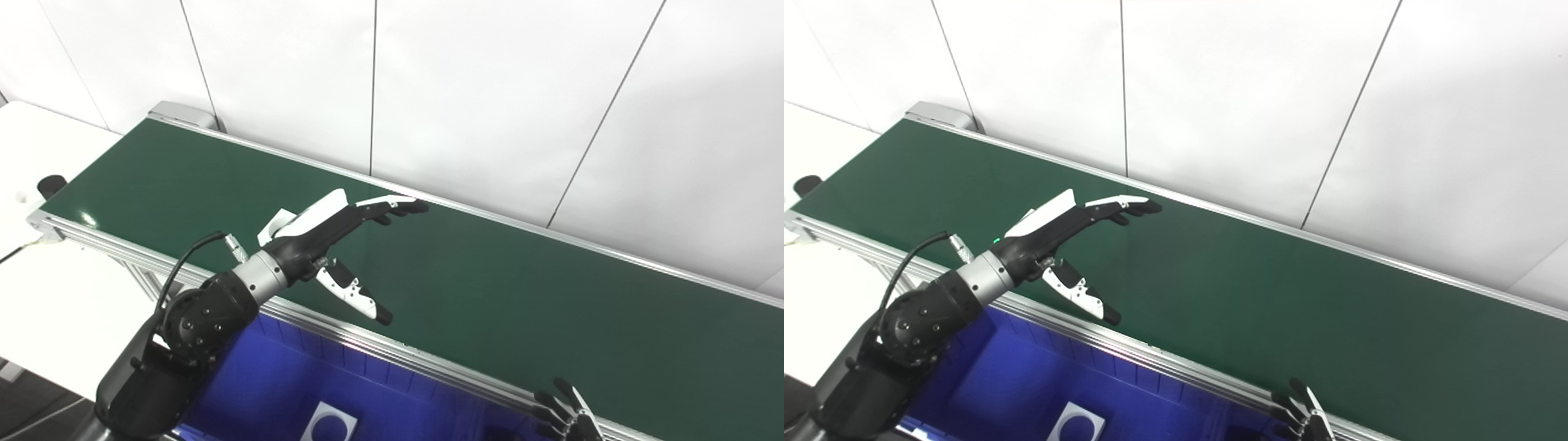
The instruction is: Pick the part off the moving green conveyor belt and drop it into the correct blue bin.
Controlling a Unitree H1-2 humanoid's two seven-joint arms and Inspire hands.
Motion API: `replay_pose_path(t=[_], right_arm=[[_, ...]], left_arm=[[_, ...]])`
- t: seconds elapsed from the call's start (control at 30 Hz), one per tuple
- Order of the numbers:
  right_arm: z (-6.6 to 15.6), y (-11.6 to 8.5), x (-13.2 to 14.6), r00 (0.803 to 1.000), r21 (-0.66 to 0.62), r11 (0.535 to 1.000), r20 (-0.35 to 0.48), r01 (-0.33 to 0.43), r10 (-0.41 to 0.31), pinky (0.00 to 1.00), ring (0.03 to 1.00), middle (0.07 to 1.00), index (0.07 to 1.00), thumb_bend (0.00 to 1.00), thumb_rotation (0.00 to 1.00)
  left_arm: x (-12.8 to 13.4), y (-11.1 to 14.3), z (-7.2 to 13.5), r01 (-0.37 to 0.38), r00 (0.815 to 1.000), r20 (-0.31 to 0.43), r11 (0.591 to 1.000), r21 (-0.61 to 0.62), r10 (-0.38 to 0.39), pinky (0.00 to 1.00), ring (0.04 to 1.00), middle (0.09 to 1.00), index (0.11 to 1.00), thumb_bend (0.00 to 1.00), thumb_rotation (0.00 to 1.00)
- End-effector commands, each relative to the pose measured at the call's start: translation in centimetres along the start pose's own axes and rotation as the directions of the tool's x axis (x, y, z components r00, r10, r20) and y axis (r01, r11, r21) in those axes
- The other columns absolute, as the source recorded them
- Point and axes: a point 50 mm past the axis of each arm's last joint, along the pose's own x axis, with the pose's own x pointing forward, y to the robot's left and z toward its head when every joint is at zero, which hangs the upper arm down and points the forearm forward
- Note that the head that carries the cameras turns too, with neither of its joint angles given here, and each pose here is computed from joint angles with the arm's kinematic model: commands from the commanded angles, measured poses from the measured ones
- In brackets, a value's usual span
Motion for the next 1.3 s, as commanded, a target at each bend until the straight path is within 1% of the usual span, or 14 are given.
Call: replay_pose_path(t=[0.0,0.07,0.17,0.27,0.33,0.4,0.5,0.6,0.73,0.83,1.0,1.13,1.27], right_arm=[[1.1,-0.1,0.5,0.995,0.001,1.000,0.099,0.004,-0.004,0.73,0.790,0.820,0.920,0.53,0.41],[1.0,-0.1,0.6,0.995,0.002,1.000,0.101,0.004,-0.004,0.73,0.789,0.818,0.918,0.54,0.42],[1.0,-0.1,0.6,0.995,0.001,1.000,0.103,0.005,-0.005,0.73,0.785,0.817,0.914,0.55,0.43],[1.0,0.0,0.6,0.995,0.002,1.000,0.102,0.005,-0.006,0.73,0.785,0.819,0.915,0.55,0.44],[1.1,0.0,0.6,0.995,0.001,1.000,0.102,0.006,-0.006,0.73,0.785,0.819,0.916,0.55,0.42],[1.1,0.0,0.6,0.995,-0.003,1.000,0.102,0.006,-0.006,0.73,0.786,0.820,0.916,0.54,0.42],[1.0,0.0,0.5,0.994,-0.001,1.000,0.105,0.007,-0.007,0.72,0.783,0.819,0.915,0.55,0.43],[1.1,0.0,0.5,0.994,0.001,1.000,0.105,0.008,-0.008,0.72,0.781,0.817,0.913,0.56,0.44],[1.1,0.0,0.5,0.994,0.002,1.000,0.105,0.006,-0.007,0.72,0.780,0.815,0.915,0.57,0.44],[1.1,0.0,0.4,0.995,0.004,1.000,0.104,0.005,-0.006,0.73,0.785,0.820,0.919,0.56,0.44],[1.2,0.1,0.4,0.995,0.009,1.000,0.104,0.004,-0.005,0.73,0.789,0.823,0.919,0.56,0.43],[1.2,0.2,0.3,0.994,0.002,1.000,0.107,0.002,-0.002,0.72,0.784,0.820,0.916,0.57,0.45],[1.2,0.3,0.2,0.994,0.009,1.000,0.105,0.004,-0.005,0.72,0.784,0.819,0.917,0.57,0.46]], left_arm=[[0.9,1.9,0.3,-0.025,1.000,0.020,0.995,0.093,0.023,0.80,0.893,0.889,0.857,0.90,0.06],[1.4,2.1,-0.3,-0.019,1.000,-0.004,0.989,0.145,0.020,0.79,0.890,0.889,0.854,0.90,0.06],[2.0,2.5,-1.3,-0.005,0.999,-0.039,0.981,0.196,0.013,0.81,0.897,0.896,0.849,0.91,0.03],[2.5,2.8,-2.1,0.017,0.998,-0.065,0.978,0.209,-0.003,0.84,0.912,0.905,0.854,0.90,0.01],[2.8,3.0,-2.4,0.025,0.997,-0.077,0.975,0.219,-0.009,0.85,0.918,0.903,0.853,0.91,0.00],[3.1,3.2,-2.8,0.040,0.995,-0.096,0.968,0.249,-0.016,0.85,0.921,0.905,0.856,0.91,0.01],[3.6,3.5,-3.2,0.059,0.992,-0.125,0.952,0.299,-0.023,0.85,0.912,0.898,0.854,0.91,0.03],[4.0,3.6,-3.7,0.072,0.990,-0.140,0.924,0.375,-0.020,0.84,0.896,0.891,0.846,0.92,0.04],[4.4,3.7,-4.4,0.091,0.987,-0.160,0.895,0.437,-0.022,0.86,0.893,0.894,0.841,0.91,0.03],[4.8,3.7,-5.1,0.112,0.984,-0.176,0.870,0.480,-0.030,0.84,0.882,0.889,0.826,0.91,0.01],[5.3,3.7,-6.3,0.155,0.977,-0.204,0.844,0.514,-0.055,0.87,0.900,0.892,0.829,0.91,0.00],[5.7,3.7,-7.2,0.176,0.969,-0.239,0.832,0.525,-0.054,0.87,0.909,0.894,0.829,0.91,0.01],[6.0,3.4,-8.4,0.202,0.958,-0.285,0.810,0.551,-0.045,0.87,0.904,0.894,0.834,0.92,0.03]])
